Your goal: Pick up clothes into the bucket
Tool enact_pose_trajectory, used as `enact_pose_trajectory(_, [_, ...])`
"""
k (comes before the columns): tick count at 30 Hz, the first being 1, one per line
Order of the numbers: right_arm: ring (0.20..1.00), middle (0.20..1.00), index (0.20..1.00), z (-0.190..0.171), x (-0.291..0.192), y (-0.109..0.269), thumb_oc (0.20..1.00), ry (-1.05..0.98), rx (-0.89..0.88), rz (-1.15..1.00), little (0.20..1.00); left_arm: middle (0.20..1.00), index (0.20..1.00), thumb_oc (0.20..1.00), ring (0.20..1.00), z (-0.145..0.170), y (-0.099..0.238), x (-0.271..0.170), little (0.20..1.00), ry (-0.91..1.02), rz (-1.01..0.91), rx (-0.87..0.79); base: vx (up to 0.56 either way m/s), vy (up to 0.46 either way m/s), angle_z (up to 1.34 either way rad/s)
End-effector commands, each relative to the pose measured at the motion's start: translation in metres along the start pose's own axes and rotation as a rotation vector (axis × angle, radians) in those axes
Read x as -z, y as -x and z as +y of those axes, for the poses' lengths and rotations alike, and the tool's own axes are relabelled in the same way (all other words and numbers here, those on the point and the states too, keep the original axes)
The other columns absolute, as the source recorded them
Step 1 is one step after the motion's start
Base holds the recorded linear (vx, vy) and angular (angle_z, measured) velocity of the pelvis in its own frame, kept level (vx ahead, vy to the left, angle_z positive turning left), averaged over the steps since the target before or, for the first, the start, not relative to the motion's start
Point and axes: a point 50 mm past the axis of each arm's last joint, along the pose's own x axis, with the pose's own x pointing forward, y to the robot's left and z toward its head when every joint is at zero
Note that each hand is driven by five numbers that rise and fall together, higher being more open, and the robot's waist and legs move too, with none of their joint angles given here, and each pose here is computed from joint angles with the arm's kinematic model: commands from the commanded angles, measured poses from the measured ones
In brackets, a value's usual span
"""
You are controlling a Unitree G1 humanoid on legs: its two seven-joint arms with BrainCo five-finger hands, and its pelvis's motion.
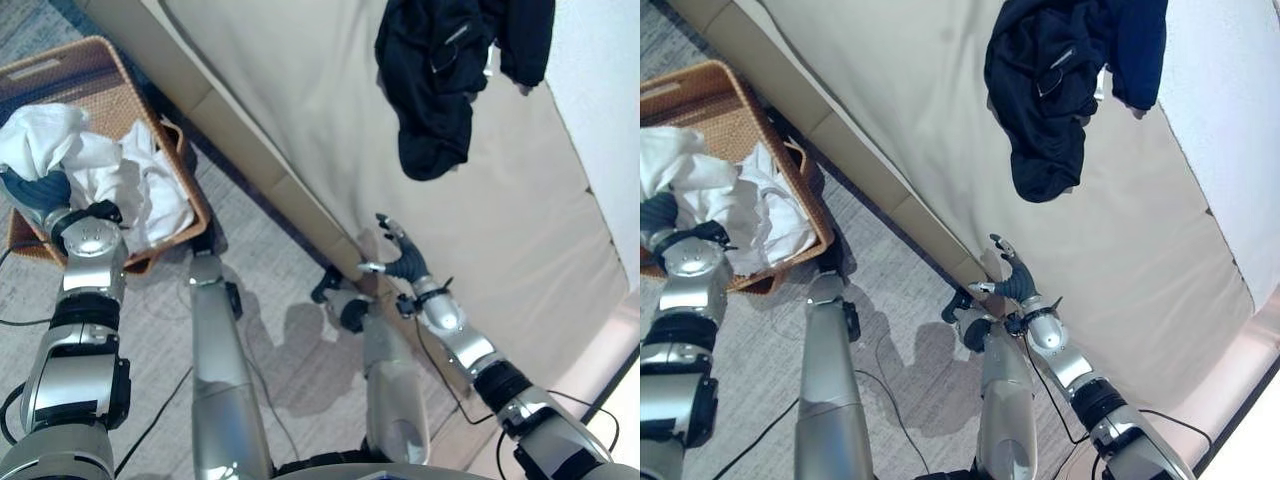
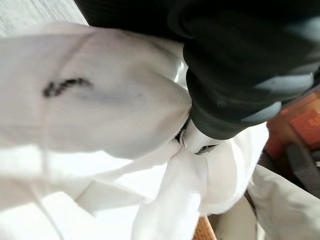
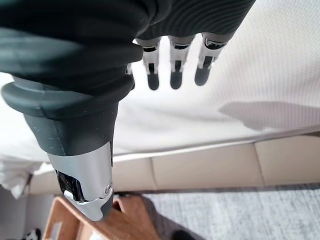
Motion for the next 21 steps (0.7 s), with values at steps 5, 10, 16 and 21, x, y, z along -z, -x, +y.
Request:
enact_pose_trajectory(5, [1.000, 1.000, 1.000, -0.018, -0.006, 0.012, 1.000, -0.035, 0.060, -0.054, 1.000, 1.000, 1.000, 1.000, 1.000, 0.008, -0.016, -0.015, 1.000, 0.121, 0.038, -0.028, 0.00, 0.010, -0.06])
enact_pose_trajectory(10, [1.000, 1.000, 1.000, -0.023, -0.009, 0.011, 1.000, -0.035, 0.067, -0.068, 1.000, 1.000, 1.000, 1.000, 1.000, 0.012, -0.017, -0.012, 1.000, 0.099, 0.030, -0.008, 0.00, 0.000, 0.00])
enact_pose_trajectory(16, [1.000, 1.000, 1.000, -0.027, -0.007, 0.012, 1.000, -0.043, 0.081, -0.054, 1.000, 1.000, 1.000, 1.000, 1.000, 0.015, -0.018, -0.002, 1.000, 0.092, 0.092, 0.015, 0.00, -0.001, -0.01])
enact_pose_trajectory(21, [1.000, 1.000, 1.000, -0.028, -0.007, 0.013, 1.000, -0.047, 0.083, -0.053, 1.000, 1.000, 1.000, 1.000, 1.000, 0.017, -0.014, 0.005, 1.000, 0.108, 0.102, 0.021, 0.00, -0.008, -0.03])
